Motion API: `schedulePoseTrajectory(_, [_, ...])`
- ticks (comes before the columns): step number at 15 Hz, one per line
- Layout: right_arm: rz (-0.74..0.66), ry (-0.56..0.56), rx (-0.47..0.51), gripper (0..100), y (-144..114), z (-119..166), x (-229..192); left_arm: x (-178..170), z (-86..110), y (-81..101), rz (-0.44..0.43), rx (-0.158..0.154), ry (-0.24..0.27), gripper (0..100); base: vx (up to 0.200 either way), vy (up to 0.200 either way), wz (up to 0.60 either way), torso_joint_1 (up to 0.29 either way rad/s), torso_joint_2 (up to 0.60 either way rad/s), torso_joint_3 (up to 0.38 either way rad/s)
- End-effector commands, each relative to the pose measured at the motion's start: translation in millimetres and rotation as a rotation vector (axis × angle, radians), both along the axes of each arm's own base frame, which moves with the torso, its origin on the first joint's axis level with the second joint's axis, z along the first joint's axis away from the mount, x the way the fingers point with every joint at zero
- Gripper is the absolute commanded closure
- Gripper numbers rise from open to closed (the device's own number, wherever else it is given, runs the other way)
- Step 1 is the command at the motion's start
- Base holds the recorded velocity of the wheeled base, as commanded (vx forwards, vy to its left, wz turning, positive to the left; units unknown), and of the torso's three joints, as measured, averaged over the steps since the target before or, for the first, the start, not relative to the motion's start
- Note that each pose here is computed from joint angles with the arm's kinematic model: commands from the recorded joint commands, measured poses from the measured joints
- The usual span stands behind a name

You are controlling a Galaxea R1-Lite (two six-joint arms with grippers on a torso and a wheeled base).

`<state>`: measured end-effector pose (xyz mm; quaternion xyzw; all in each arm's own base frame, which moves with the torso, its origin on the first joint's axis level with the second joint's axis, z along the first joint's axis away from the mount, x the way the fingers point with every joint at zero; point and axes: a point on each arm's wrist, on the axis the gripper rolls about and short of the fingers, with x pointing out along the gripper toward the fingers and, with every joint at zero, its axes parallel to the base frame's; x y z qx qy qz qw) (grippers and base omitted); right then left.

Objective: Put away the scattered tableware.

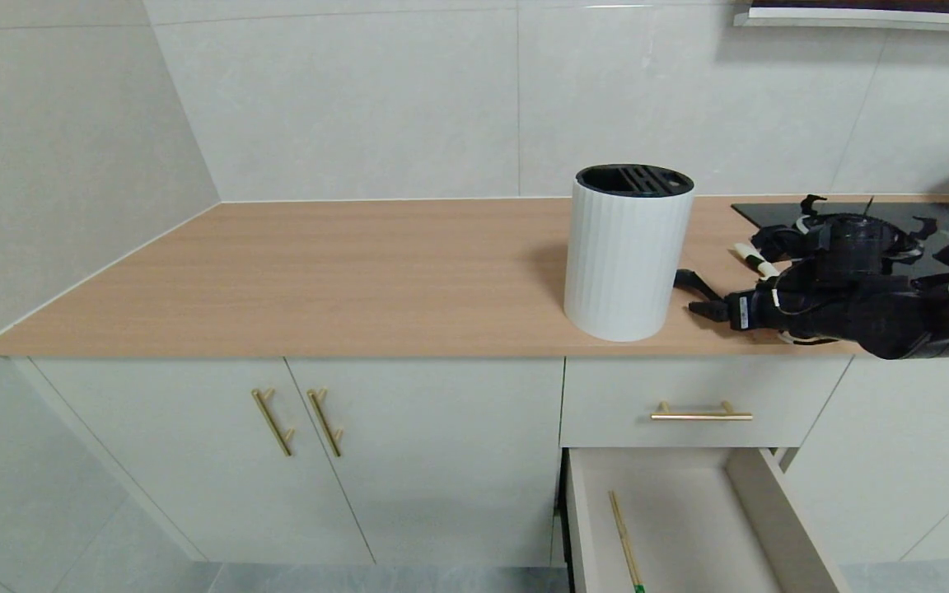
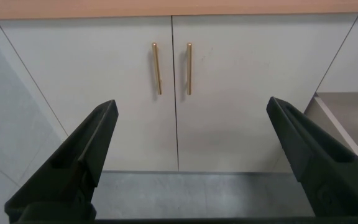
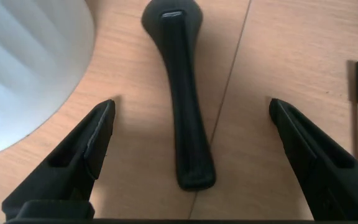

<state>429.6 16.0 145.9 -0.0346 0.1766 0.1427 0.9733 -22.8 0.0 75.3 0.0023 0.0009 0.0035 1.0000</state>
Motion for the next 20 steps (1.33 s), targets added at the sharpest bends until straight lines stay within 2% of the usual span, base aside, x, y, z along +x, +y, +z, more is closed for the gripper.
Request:
schedulePoseTrajectory(1, [0.0,0.001,-0.002,0,1.9,-1.0,0.8,0.0,0.0,0.0,0.001,0.0,0.0,0,0.0,0.0,0.0,0.0,0.0,0.0])
schedulePoseTrajectory(5, [0.003,0.011,-0.01,0,9.5,-5.1,1.3,0.0,0.0,0.0,0.001,0.0,0.0,0,0.0,0.0,0.0,0.0,0.0,0.0])
schedulePoseTrajectory(6, [0.003,0.015,-0.014,100,10.7,-6.9,1.5,0.0,0.0,0.0,0.001,0.0,0.0,0,0.0,0.0,0.0,0.0,0.0,0.0])
schedulePoseTrajectory(14, [-0.012,0.011,-0.019,100,14.8,-4.9,0.7,0.0,0.0,0.0,0.001,0.0,0.0,0,0.0,0.0,0.0,0.0,0.0,0.0])
schedulePoseTrajectory(15, [-0.077,-0.019,-0.023,100,21.6,12.2,-7.0,0.0,0.0,0.0,0.001,0.0,0.0,0,0.0,0.0,0.0,0.0,0.0,0.0])
schedulePoseTrajectory(16, [-0.111,-0.018,-0.013,100,24.3,17.7,-10.5,0.0,0.0,0.0,0.001,0.0,0.0,0,0.0,0.0,0.0,0.0,0.0,0.0])
schedulePoseTrajectory(20, [-0.185,0.062,0.03,100,28.3,46.2,-52.0,0.0,0.0,0.0,0.001,0.0,0.0,0,0.0,0.0,0.0,0.0,0.0,0.0])
